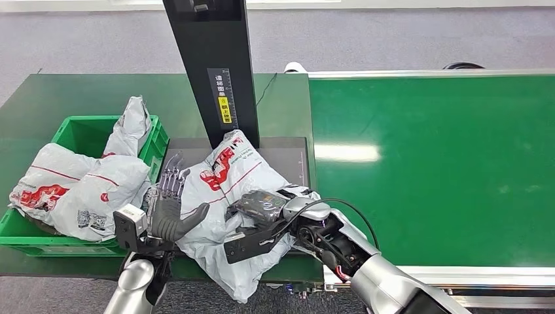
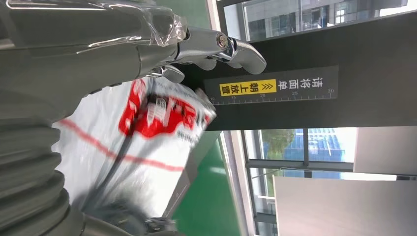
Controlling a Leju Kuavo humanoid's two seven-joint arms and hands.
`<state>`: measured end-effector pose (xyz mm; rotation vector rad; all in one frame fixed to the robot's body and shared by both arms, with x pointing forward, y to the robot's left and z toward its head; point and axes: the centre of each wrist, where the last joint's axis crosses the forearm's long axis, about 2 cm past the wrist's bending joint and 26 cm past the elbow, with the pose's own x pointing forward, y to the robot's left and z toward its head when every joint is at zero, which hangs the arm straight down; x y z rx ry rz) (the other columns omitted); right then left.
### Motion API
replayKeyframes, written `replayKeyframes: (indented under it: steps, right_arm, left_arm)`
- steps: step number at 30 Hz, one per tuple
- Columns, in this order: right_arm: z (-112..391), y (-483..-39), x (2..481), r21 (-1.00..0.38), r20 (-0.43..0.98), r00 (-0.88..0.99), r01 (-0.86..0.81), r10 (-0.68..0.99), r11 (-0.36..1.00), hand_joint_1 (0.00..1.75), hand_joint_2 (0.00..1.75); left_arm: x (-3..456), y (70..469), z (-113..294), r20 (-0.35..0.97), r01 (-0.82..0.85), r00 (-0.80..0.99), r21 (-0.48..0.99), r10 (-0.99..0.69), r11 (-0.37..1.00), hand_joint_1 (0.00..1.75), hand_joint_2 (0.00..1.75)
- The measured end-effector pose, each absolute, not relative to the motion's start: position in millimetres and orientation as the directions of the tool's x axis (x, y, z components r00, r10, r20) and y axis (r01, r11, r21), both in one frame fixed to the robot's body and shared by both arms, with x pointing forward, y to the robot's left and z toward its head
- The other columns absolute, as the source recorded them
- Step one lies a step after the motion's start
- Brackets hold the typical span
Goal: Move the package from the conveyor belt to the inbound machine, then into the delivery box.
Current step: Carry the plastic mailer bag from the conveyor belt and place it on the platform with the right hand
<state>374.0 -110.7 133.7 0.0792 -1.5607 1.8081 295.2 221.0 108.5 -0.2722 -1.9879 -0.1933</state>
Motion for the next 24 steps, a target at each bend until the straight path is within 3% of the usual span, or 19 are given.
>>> replayKeyframes:
  steps: [9,17,24]
  right_arm:
    - [138.2,-126.5,373.8,-0.844,0.533,-0.705,-0.478,0.468,0.242,0.0,1.75]
    - [137.5,-139.6,370.6,-0.829,0.557,-0.685,-0.423,0.47,0.366,0.0,1.75]
    - [134.5,-155.0,359.0,-0.703,0.67,-0.625,-0.361,0.4,0.613,0.0,1.75]
  left_arm:
    - [284.5,225.3,103.7,0.908,0.27,-0.407,0.013,0.102,0.963,0.0,1.75]
    - [281.0,228.6,103.5,0.907,0.264,-0.411,0.021,0.093,0.964,0.0,1.75]
    - [277.2,229.7,102.2,0.908,0.27,-0.41,0.033,0.084,0.962,0.0,1.75]
